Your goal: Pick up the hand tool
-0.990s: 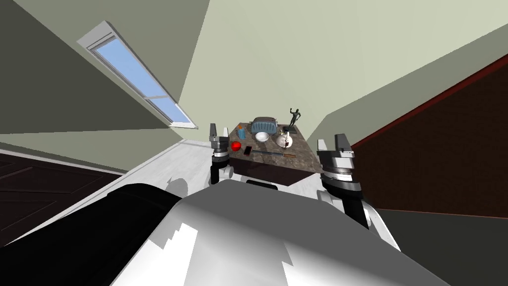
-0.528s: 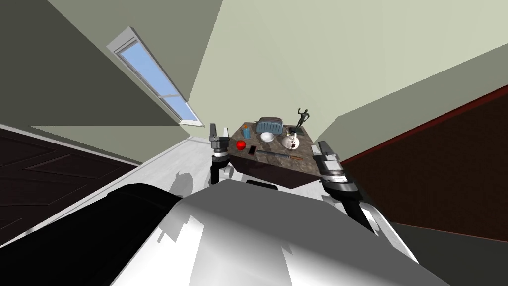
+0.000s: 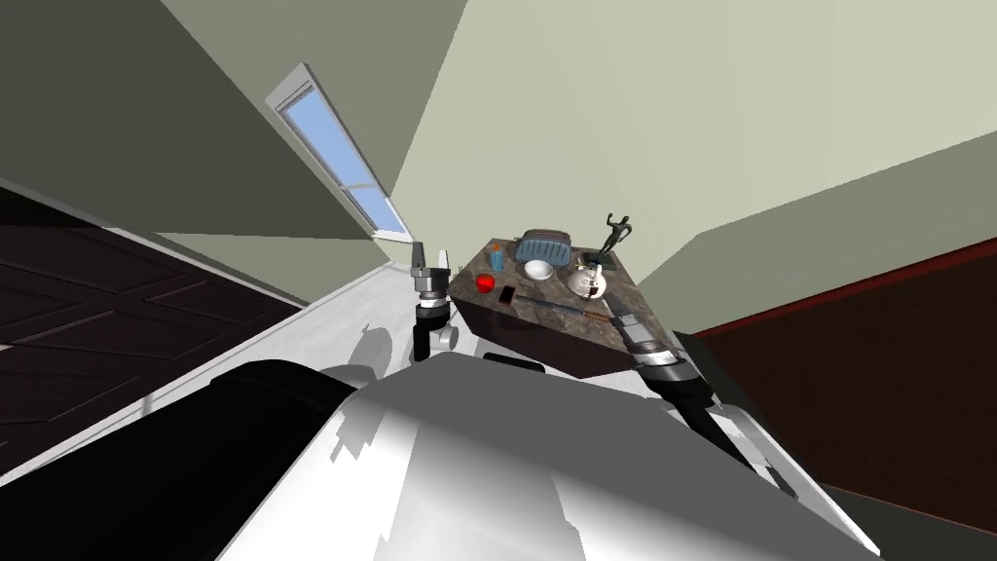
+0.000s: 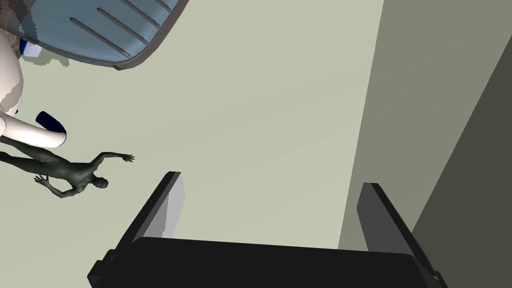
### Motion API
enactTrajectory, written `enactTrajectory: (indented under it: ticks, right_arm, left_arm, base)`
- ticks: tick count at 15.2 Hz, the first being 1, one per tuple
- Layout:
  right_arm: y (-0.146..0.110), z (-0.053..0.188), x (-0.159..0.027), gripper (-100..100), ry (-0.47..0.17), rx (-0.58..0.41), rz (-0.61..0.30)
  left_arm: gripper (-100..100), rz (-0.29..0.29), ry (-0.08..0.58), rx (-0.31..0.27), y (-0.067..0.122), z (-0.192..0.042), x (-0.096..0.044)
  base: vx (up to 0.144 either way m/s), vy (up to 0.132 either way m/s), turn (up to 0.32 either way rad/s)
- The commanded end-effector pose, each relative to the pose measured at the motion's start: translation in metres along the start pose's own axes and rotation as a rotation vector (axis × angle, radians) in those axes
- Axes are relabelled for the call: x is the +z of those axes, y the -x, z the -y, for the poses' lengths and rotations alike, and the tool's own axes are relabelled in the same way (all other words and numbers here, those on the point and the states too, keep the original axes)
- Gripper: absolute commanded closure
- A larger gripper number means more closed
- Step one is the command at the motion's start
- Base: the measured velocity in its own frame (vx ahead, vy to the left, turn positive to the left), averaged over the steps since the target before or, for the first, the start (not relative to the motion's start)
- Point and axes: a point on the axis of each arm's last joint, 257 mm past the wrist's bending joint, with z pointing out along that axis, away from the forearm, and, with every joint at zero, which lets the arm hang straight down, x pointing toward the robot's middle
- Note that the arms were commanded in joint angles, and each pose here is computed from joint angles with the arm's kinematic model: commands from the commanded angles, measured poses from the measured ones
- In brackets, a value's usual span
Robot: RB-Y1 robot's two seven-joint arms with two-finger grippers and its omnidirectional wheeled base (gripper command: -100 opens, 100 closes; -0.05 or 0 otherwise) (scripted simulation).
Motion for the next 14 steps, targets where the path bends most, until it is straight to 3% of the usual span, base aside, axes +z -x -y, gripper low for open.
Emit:
enactTrajectory:
  ticks: [1, 2, 3, 5, 6, 8, 9, 11, 14]
  right_arm:
    - [-0.007, 0.015, -0.006, -100, -0.028, -0.039, -0.056]
    - [-0.007, 0.014, -0.006, -100, -0.027, -0.043, -0.064]
    - [-0.015, 0.031, -0.016, -100, -0.064, -0.076, -0.11]
    - [-0.016, 0.031, -0.016, -100, -0.061, -0.09, -0.131]
    - [-0.023, 0.047, -0.027, -100, -0.097, -0.127, -0.184]
    - [-0.024, 0.047, -0.027, -100, -0.095, -0.137, -0.201]
    - [-0.03, 0.064, -0.039, -100, -0.131, -0.176, -0.255]
    - [-0.03, 0.064, -0.04, -100, -0.129, -0.186, -0.272]
    - [-0.039, 0.097, -0.068, -100, -0.198, -0.268, -0.389]
  left_arm:
    - [0, 0.0, 0.0, 0.0, 0.0, 0.0, 0.0]
    - [0, 0.0, 0.0, 0.0, 0.0, 0.0, 0.0]
    - [0, 0.0, 0.0, 0.0, 0.0, 0.0, 0.0]
    - [0, 0.0, 0.0, 0.0, 0.0, 0.0, 0.0]
    - [0, 0.0, 0.0, 0.0, 0.0, 0.0, 0.0]
    - [0, 0.0, 0.0, 0.0, 0.0, 0.0, 0.0]
    - [0, 0.0, 0.0, 0.0, 0.0, 0.0, 0.0]
    - [0, 0.0, 0.0, 0.0, 0.0, 0.0, 0.0]
    - [0, 0.0, 0.0, 0.0, 0.0, 0.0, 0.0]
  base:
    - [0.0, 0.07, 0.18]
    - [-0.003, 0.049, 0.059]
    - [-0.003, 0.057, 0.174]
    - [-0.002, 0.048, 0.129]
    - [-0.006, 0.05, 0.157]
    - [-0.003, 0.049, 0.122]
    - [0.004, 0.049, 0.202]
    - [0.003, 0.047, 0.112]
    - [0.006, 0.07, 0.219]
